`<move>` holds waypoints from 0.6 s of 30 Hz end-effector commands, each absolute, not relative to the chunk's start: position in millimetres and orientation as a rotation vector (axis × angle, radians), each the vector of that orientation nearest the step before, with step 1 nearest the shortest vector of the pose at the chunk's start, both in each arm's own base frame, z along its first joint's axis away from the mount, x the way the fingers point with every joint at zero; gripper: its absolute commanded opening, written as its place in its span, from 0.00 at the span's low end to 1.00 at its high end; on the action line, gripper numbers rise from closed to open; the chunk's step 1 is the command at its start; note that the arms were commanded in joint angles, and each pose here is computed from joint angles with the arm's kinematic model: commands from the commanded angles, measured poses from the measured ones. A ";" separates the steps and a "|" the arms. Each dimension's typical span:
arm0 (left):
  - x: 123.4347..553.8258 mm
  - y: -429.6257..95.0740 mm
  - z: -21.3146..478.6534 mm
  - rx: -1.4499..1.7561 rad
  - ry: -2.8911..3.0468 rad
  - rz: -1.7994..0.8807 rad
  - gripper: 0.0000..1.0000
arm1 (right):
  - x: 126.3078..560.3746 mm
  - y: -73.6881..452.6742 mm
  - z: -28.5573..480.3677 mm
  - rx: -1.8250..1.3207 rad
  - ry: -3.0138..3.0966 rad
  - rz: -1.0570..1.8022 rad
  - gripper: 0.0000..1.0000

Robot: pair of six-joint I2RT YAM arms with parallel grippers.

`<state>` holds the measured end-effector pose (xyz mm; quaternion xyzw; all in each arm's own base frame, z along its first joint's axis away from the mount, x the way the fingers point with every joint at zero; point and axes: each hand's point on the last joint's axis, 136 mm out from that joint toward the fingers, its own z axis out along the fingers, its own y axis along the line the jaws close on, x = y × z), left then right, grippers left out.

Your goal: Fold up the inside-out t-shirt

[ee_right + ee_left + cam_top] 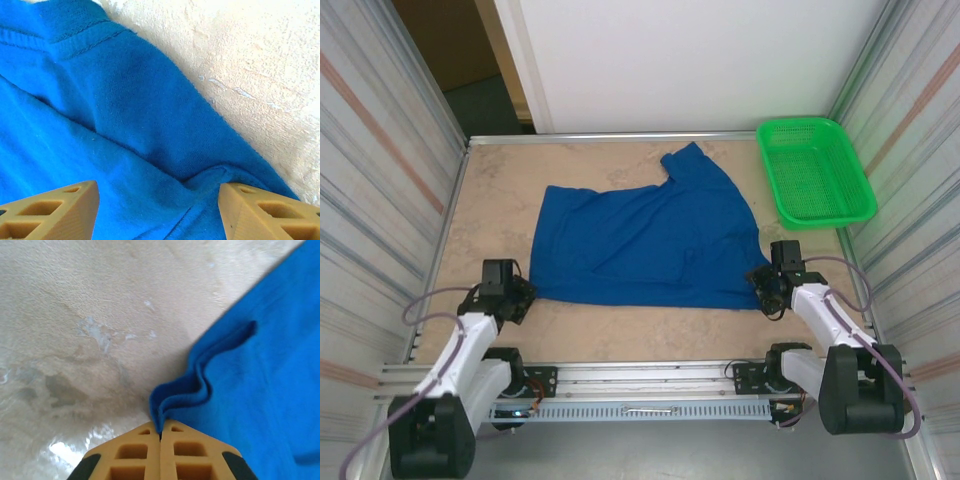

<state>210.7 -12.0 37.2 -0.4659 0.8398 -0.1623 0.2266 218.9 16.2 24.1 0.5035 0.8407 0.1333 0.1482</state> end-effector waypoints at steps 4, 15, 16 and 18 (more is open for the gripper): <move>172.1 -9.7 31.0 -1.329 2.320 -0.432 0.33 | 180.9 3.2 10.2 1.586 2.448 0.227 0.64; 269.2 3.1 130.3 -0.838 2.257 -0.304 0.64 | 261.0 18.6 139.7 1.176 2.286 0.481 0.64; 284.0 0.4 135.0 -0.791 2.272 -0.306 0.65 | 272.4 21.9 150.2 1.129 2.289 0.494 0.64; 319.8 -5.5 145.6 -0.675 2.296 -0.311 0.68 | 304.5 31.2 169.9 1.010 2.319 0.508 0.64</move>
